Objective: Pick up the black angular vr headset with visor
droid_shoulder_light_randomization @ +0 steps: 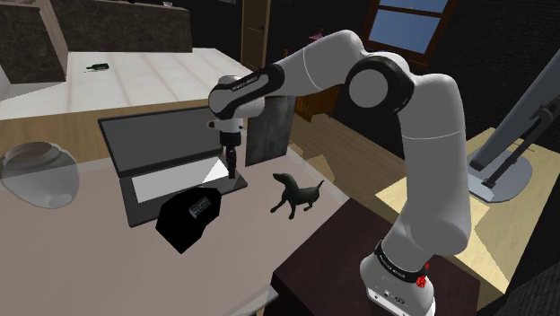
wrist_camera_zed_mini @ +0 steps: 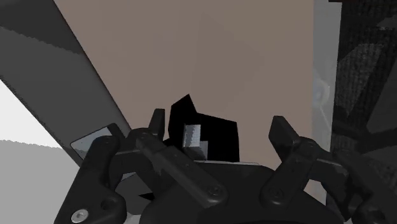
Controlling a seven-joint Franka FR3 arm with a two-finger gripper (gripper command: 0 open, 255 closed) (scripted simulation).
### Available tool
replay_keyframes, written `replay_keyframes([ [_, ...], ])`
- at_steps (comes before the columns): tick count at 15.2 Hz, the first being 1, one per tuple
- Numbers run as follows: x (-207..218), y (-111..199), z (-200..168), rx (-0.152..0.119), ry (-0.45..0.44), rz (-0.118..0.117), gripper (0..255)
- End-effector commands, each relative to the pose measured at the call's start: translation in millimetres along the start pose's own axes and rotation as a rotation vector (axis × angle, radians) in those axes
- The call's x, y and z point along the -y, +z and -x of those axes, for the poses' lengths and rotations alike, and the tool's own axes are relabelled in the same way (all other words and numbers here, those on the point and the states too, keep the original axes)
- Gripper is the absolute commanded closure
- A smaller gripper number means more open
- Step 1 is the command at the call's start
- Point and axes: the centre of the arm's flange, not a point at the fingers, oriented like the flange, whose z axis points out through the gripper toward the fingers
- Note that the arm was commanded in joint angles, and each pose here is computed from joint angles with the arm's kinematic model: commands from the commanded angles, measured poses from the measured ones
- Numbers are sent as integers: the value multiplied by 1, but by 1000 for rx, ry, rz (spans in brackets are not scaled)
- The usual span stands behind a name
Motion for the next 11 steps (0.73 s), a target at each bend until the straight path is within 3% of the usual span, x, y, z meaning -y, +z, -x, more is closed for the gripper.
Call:
replay_keyframes([
  [1, -5, 17, -24, 4, -52, -12, 0],
  [7, -17, 61, -90, 19, -198, -43, 0],
  [11, -24, 81, -90, 19, -198, -43, 0],
])
